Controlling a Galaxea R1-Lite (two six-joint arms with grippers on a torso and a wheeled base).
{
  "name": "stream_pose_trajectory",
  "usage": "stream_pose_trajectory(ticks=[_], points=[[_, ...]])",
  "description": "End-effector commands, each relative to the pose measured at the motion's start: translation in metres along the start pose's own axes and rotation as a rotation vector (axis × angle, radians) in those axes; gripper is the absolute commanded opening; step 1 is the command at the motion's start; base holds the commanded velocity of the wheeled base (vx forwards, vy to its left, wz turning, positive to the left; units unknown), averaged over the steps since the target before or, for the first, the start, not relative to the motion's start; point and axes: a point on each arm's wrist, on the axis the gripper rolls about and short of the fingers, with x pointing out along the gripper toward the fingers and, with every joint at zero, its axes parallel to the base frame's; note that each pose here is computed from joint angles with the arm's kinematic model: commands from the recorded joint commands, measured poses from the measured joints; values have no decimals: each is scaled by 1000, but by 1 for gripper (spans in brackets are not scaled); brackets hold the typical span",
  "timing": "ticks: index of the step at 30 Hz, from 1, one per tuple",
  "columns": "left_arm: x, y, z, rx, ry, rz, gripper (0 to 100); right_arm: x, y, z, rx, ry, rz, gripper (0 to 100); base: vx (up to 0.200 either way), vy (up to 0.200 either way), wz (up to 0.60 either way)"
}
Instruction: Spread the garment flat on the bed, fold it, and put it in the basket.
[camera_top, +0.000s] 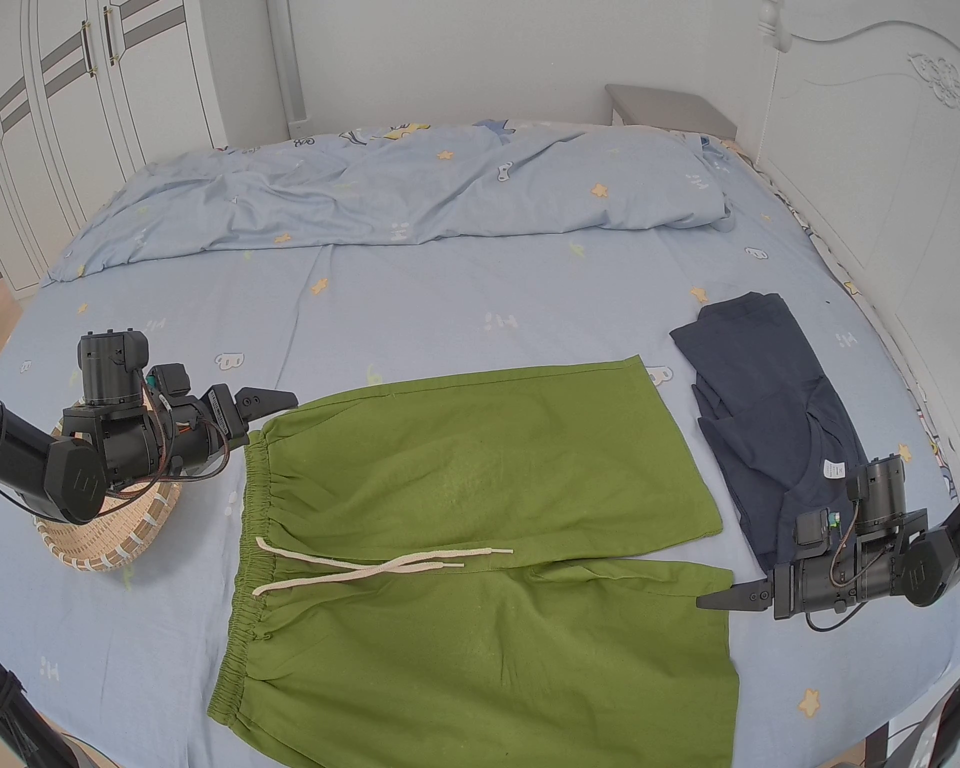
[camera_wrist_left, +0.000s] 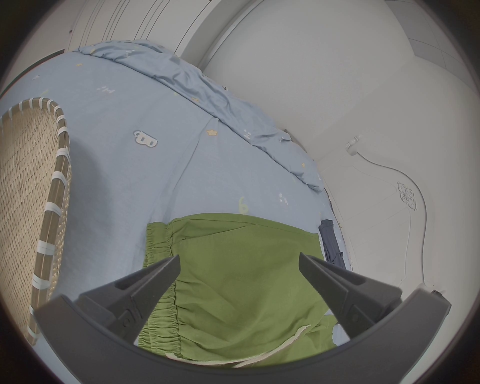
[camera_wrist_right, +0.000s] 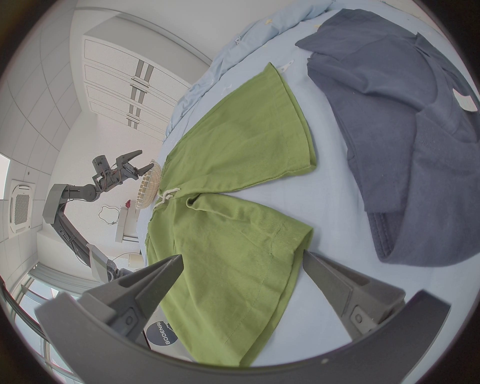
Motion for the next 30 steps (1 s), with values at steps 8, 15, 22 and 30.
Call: stream_pose_trajectory(ticks=[8,15,22,30], points=[[0,0,0,0,-1,-1,100,-3,9,-4,-20,2,14,100,0,0,0],[0,0,0,0,-1,-1,100,2,10,-6,-20,21,21,100,0,0,0],[0,0,0,0,0,0,100,3,6,-5,-9,21,14,100,0,0,0],[1,-2,-3,2,8,-6,100,8,1,-5,-13,12,13,100,0,0,0]])
